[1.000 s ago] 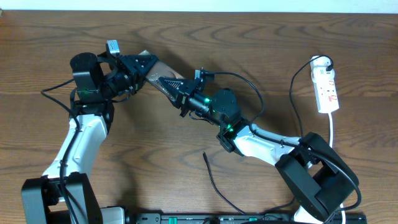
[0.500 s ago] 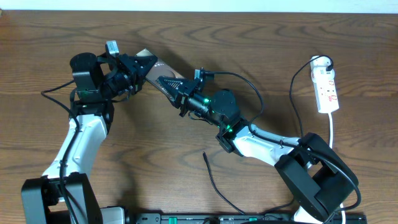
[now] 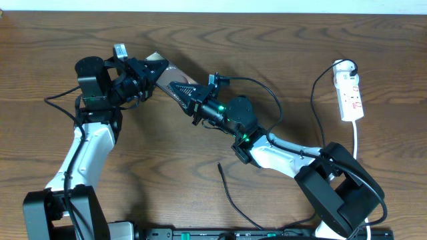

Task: Plug charger to phone and switch on socket
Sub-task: 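Close the left gripper on the phone's far end held by the right gripper, then open the right gripper and carry the phone left with the left gripper, then lower the right gripper onto the black cable plug and grasp it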

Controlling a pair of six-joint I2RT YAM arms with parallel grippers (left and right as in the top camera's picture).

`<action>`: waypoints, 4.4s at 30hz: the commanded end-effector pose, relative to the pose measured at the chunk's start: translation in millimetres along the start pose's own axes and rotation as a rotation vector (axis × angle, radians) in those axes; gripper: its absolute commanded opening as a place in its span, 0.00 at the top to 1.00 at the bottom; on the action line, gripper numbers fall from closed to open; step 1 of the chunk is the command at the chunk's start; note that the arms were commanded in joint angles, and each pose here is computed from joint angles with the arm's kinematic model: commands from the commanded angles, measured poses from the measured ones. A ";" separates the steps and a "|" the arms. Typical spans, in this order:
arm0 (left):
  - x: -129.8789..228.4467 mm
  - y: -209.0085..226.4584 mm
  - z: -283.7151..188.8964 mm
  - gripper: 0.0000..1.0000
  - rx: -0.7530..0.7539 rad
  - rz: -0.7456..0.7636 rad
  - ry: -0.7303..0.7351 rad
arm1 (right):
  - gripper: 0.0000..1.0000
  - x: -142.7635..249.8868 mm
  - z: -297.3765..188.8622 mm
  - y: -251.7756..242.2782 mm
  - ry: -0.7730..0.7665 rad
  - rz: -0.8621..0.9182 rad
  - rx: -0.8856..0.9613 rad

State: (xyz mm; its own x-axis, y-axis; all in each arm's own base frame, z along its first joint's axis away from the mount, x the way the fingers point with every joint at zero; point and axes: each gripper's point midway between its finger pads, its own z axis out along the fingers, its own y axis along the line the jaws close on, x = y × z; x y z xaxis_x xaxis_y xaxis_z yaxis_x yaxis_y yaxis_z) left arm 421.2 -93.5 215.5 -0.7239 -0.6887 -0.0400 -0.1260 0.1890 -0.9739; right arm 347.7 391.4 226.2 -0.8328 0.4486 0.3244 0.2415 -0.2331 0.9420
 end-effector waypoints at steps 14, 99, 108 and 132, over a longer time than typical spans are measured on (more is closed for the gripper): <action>0.2 -10.1 -0.3 0.93 0.023 0.103 -0.008 | 0.01 14.2 2.7 -1.0 0.044 -0.009 0.008; -34.2 -15.7 -132.1 0.93 0.250 0.471 0.103 | 0.05 18.8 -208.2 -189.6 0.334 -0.567 1.686; -34.3 -15.7 -132.1 0.93 0.250 0.471 0.103 | 0.19 19.1 -215.2 -208.8 0.315 -0.555 1.684; -36.5 -15.1 -131.6 0.93 0.243 0.470 0.091 | 0.79 3.1 -219.8 -243.4 0.311 -0.544 1.758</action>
State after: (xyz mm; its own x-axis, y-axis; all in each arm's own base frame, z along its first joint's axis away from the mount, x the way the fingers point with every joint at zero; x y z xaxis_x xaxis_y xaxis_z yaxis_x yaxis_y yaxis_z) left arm 363.5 21.7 255.1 -0.7276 -0.5178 -0.4499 0.3516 0.2816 -0.8928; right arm 182.6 265.7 -4.1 -0.9902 -0.0429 0.1326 -0.0397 0.9989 0.0267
